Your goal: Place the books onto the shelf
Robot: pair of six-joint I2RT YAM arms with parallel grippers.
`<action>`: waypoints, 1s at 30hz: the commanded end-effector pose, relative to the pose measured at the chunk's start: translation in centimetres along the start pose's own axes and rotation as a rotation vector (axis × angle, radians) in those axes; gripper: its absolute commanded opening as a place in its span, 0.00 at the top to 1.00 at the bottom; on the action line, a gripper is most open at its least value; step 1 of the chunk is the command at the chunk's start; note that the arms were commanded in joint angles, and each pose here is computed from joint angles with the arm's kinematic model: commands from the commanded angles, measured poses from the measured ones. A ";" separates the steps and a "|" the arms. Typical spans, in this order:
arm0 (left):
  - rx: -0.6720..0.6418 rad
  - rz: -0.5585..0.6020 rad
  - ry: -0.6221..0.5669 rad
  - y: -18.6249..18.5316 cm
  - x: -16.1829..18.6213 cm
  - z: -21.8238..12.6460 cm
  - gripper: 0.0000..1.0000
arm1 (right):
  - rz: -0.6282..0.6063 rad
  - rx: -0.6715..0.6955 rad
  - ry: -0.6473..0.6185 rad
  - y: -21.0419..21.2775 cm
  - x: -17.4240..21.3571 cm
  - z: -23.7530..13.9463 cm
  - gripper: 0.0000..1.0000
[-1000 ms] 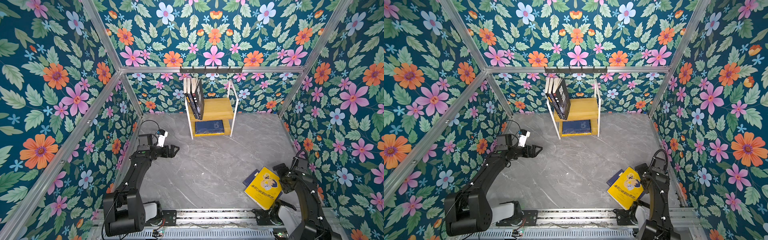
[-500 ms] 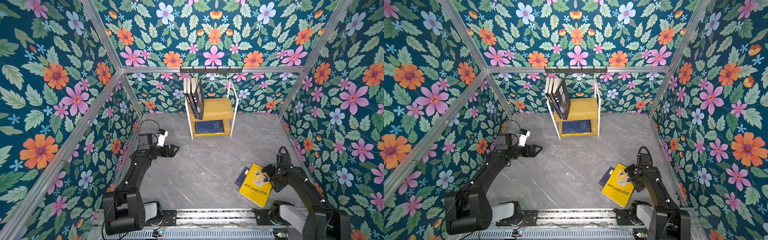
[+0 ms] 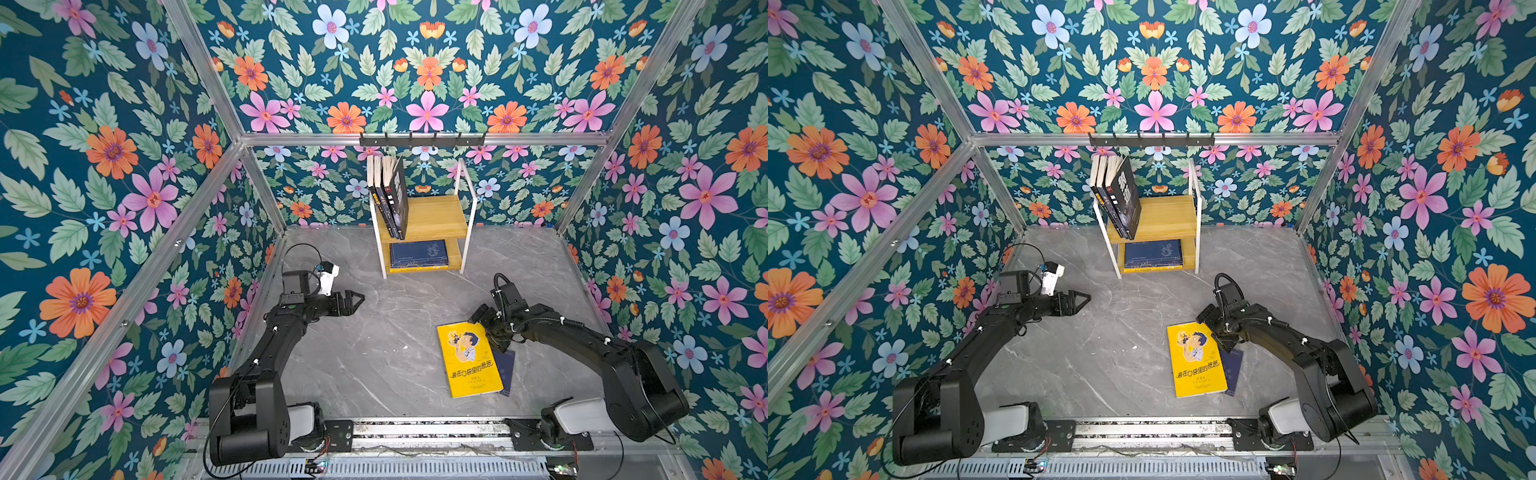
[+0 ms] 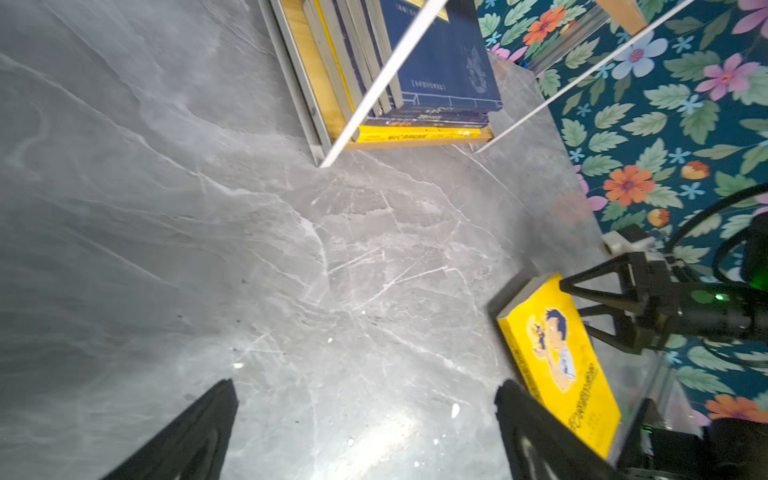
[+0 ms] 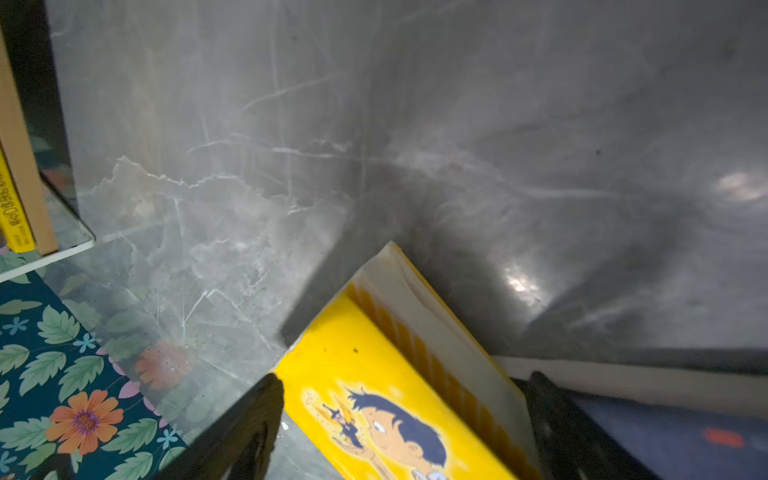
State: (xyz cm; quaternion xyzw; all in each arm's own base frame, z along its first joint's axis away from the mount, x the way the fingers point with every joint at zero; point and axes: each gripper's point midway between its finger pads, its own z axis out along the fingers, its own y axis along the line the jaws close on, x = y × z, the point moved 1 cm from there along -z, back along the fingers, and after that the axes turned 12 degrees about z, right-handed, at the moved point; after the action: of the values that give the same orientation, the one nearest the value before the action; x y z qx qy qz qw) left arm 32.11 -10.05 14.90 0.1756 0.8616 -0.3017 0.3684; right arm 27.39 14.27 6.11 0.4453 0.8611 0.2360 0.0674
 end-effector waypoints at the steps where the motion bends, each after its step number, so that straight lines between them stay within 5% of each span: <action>1: 0.085 -0.038 -0.024 -1.8 -0.5 0.7 0.02 | -0.067 0.029 -0.035 -0.8 -0.6 -1.0 0.08; 16: 0.317 -0.173 0.058 -8.4 2.2 6.6 0.08 | -0.081 0.079 0.028 -7.6 3.5 -2.4 0.18; 30: 0.215 -0.304 0.097 -6.6 3.6 10.7 0.05 | -0.113 0.079 0.041 -6.8 6.0 0.8 0.26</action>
State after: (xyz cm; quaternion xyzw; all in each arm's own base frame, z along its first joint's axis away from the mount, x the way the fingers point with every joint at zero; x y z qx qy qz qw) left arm 30.90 -21.75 8.90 0.1130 0.8568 -0.4378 0.2480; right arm 18.54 14.81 3.41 0.3770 0.9066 0.1827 0.0499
